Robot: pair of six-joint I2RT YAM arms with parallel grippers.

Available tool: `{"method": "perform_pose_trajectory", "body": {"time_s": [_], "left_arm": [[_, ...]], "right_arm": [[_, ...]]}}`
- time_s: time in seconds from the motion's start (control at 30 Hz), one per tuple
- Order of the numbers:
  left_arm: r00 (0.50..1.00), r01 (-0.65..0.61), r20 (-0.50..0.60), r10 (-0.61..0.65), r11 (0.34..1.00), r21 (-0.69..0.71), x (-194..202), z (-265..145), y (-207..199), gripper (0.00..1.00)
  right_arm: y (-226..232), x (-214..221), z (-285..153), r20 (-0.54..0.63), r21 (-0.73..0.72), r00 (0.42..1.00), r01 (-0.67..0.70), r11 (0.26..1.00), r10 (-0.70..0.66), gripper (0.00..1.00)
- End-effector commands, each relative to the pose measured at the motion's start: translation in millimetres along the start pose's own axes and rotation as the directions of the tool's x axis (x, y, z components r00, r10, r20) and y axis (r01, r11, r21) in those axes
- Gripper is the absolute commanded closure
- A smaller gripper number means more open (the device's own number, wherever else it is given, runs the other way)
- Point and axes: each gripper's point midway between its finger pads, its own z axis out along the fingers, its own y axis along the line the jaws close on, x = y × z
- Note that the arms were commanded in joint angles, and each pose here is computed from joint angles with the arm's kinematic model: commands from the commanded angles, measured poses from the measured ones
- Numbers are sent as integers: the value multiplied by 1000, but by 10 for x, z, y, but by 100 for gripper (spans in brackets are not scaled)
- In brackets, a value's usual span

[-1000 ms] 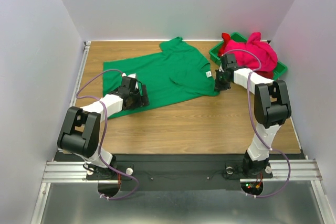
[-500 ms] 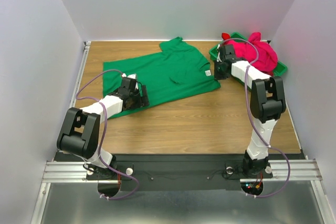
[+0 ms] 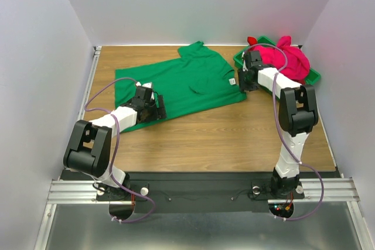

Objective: Fold and stack the t-shirts
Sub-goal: Fold the tshirt

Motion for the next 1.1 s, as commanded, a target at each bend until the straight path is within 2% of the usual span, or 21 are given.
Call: {"method": "perform_pose_trajectory", "body": {"time_s": [0.0,0.17,0.33,0.43,0.83,1.07], "left_arm": [[990,-4,-143,-10,995,-101,425,-64,267,9],[996,9,-86,-13,998,-56,156,-209,101,9],[999,39,-7,-39,999,-1,-184,-430,-102,9],[998,59,23,-59,998,11,-303,-516,-159,9],[992,124,10,-123,986,-109,-69,-344,114,8],[988,148,-13,-151,979,-138,48,-137,178,8]], "right_arm": [[-168,-182,-274,62,62,998,18,998,-21,47],[-131,-356,-586,124,27,992,-7,1000,3,44],[174,-547,-872,176,-137,982,-51,989,75,41],[390,-579,-910,168,-219,981,-56,974,94,39],[1078,-451,-666,79,-379,995,-29,925,63,39],[1108,-169,-324,2,-366,998,-55,929,60,39]]}}
